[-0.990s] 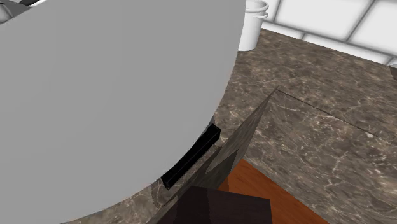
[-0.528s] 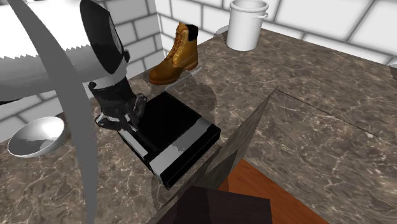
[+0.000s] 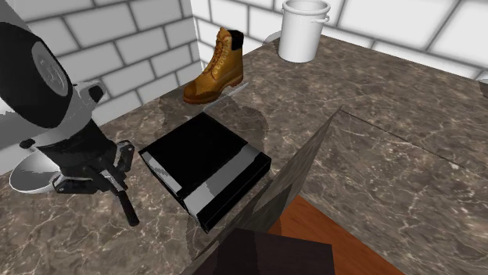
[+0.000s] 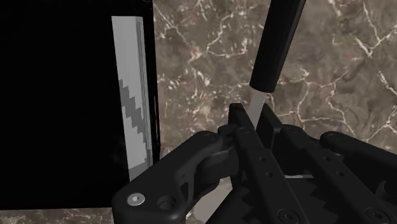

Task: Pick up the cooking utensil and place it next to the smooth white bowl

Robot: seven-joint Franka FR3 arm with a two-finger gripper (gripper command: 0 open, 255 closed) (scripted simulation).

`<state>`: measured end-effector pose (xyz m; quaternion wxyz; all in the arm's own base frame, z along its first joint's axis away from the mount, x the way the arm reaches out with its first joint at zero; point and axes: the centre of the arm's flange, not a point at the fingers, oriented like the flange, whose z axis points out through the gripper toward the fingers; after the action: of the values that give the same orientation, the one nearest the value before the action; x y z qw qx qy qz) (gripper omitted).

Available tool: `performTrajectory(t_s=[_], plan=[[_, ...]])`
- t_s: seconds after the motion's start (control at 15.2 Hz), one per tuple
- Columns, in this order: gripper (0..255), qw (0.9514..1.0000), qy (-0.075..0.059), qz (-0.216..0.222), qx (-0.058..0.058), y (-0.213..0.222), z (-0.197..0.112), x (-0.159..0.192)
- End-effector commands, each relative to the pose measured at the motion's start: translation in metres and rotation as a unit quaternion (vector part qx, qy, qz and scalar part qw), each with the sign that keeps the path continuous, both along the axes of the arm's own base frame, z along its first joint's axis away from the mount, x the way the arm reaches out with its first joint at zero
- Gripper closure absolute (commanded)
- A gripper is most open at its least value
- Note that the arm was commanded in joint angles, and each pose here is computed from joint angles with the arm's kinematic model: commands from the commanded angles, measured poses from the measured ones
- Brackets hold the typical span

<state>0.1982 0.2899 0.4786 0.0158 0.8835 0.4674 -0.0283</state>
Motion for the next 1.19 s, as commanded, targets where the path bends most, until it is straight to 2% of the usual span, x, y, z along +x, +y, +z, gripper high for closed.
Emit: performTrajectory(t_s=[0.0, 0.26, 1.12], plan=[[255, 1.0, 0.001, -0.001, 0.0, 0.02, 0.001, -0.018], [255, 1.0, 0.001, -0.001, 0.0, 0.055, 0.001, -0.063], [255, 1.0, 0.001, -0.001, 0.0, 0.055, -0.067, -0.063]])
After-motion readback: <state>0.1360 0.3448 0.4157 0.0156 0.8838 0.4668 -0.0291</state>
